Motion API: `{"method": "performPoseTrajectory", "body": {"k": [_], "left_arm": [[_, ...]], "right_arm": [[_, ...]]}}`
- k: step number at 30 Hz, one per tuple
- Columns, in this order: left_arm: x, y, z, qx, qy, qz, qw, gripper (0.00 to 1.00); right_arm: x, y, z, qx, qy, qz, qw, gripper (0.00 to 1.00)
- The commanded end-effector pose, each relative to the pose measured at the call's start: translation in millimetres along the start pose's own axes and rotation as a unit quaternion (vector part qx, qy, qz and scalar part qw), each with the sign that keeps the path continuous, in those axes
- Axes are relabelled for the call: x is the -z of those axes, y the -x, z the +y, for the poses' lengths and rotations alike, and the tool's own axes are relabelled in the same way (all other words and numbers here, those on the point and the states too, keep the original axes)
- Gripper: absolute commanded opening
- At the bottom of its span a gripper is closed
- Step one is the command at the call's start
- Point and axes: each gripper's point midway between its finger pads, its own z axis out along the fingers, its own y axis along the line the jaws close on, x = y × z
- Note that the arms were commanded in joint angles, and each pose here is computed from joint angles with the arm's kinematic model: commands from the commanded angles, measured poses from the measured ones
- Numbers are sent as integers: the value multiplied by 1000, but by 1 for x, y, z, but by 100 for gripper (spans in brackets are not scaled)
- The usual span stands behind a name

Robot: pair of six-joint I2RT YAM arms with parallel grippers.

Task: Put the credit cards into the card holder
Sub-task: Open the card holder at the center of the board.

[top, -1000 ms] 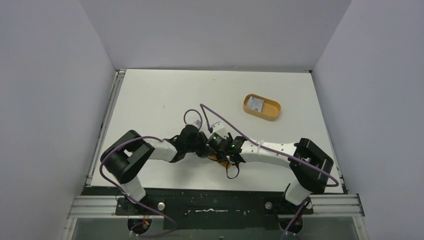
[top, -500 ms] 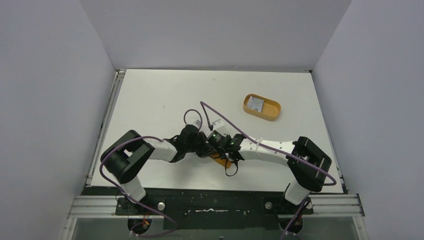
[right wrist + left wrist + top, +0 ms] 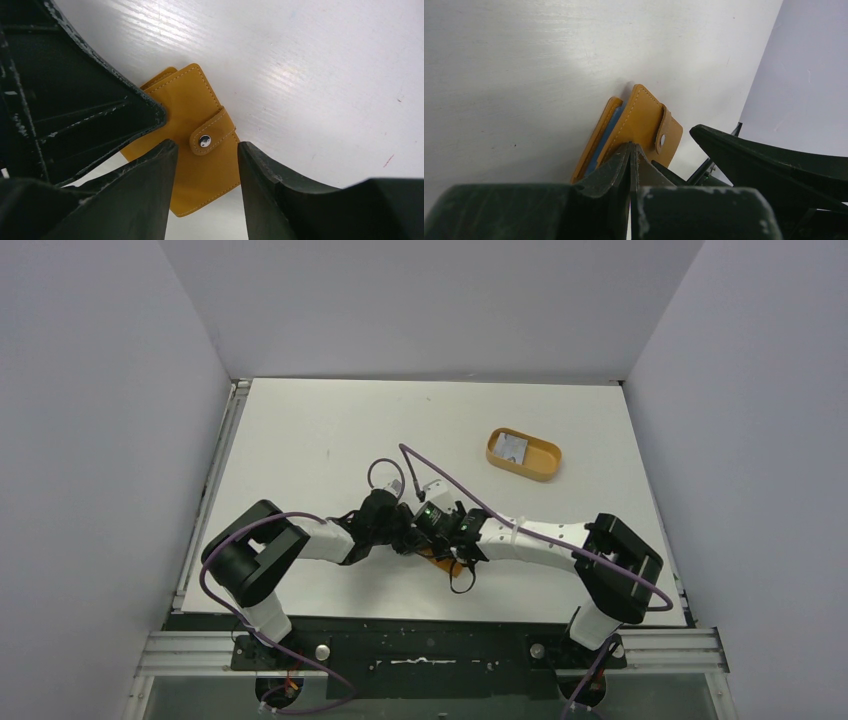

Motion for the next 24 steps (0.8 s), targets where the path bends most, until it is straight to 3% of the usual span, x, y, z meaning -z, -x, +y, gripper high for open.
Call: {"method": "performPoseTrajectory", "body": {"k": [1,13,24], "left_arm": [[-5,-11,44,-6,75,12,997,0],[-4,-12,44,-6,75,13,997,0],[-5,-12,45,-6,75,14,997,0]], "right_arm": [[6,18,4,-4,-1,-31,1000,48],[-5,7,2,6,-13,-5,1000,30],[-7,4,-2,6,-18,-1,1000,27]]}}
